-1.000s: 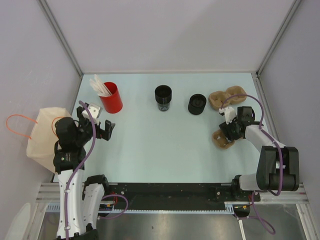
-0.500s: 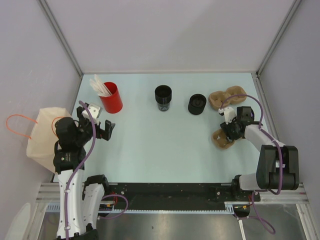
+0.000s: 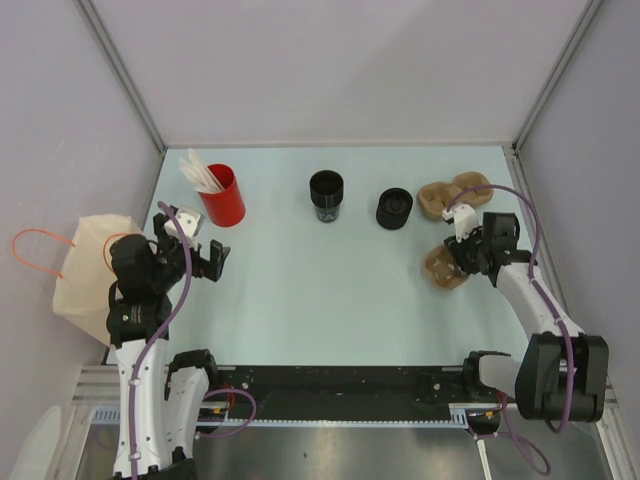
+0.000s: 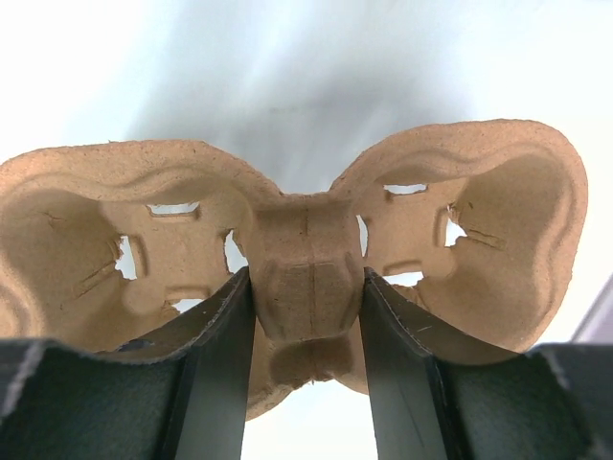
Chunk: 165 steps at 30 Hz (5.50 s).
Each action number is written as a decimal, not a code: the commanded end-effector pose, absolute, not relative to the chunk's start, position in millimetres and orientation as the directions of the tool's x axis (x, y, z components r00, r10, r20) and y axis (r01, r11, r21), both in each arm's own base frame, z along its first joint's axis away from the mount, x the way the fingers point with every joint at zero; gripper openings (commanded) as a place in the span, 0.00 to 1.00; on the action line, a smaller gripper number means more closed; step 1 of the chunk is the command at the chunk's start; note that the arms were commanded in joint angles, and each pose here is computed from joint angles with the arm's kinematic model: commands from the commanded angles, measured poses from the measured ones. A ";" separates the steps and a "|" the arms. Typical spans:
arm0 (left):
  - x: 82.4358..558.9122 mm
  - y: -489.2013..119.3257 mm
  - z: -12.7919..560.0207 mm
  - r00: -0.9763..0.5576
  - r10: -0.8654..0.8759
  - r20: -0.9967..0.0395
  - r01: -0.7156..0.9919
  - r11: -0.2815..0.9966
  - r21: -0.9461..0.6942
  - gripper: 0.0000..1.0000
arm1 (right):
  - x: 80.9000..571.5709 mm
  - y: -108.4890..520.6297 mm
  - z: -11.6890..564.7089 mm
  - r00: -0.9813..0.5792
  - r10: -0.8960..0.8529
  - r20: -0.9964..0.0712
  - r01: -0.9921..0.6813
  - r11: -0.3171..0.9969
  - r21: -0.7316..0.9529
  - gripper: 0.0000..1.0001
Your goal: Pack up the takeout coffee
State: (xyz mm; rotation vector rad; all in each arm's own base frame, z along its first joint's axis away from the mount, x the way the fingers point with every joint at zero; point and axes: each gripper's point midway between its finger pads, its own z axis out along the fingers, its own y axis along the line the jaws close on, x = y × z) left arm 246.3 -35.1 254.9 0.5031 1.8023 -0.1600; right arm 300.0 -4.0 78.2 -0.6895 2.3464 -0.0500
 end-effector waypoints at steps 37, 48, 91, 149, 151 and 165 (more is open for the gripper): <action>179.4 121.2 363.1 -0.530 0.452 -0.718 -0.238 0.733 0.637 0.86 | 288.9 91.1 230.4 -0.212 -0.391 -0.895 -0.621 0.762 -0.186 0.17; 199.4 140.9 341.5 -0.558 0.426 -0.712 -0.207 0.760 0.616 0.58 | 287.6 89.6 226.9 -0.219 -0.382 -0.898 -0.626 0.761 -0.171 0.17; 174.4 -57.5 375.7 -0.024 0.314 -0.949 0.504 0.824 0.260 0.00 | 289.9 76.7 225.6 -0.239 -0.363 -0.901 -0.596 0.787 -0.159 0.14; 255.2 -305.8 332.8 -0.131 0.497 -0.858 0.828 0.531 0.181 0.00 | 297.5 54.7 217.6 -0.284 -0.352 -0.892 -0.539 0.828 -0.155 0.12; 254.0 -308.0 342.6 -0.123 0.484 -0.867 0.829 0.531 0.179 0.00 | 297.3 53.2 217.5 -0.286 -0.347 -0.893 -0.535 0.831 -0.152 0.12; 236.0 -296.5 425.1 0.039 0.375 -0.926 0.835 0.496 0.236 0.83 | 300.1 50.7 221.4 -0.277 -0.337 -0.900 -0.523 0.838 -0.153 0.11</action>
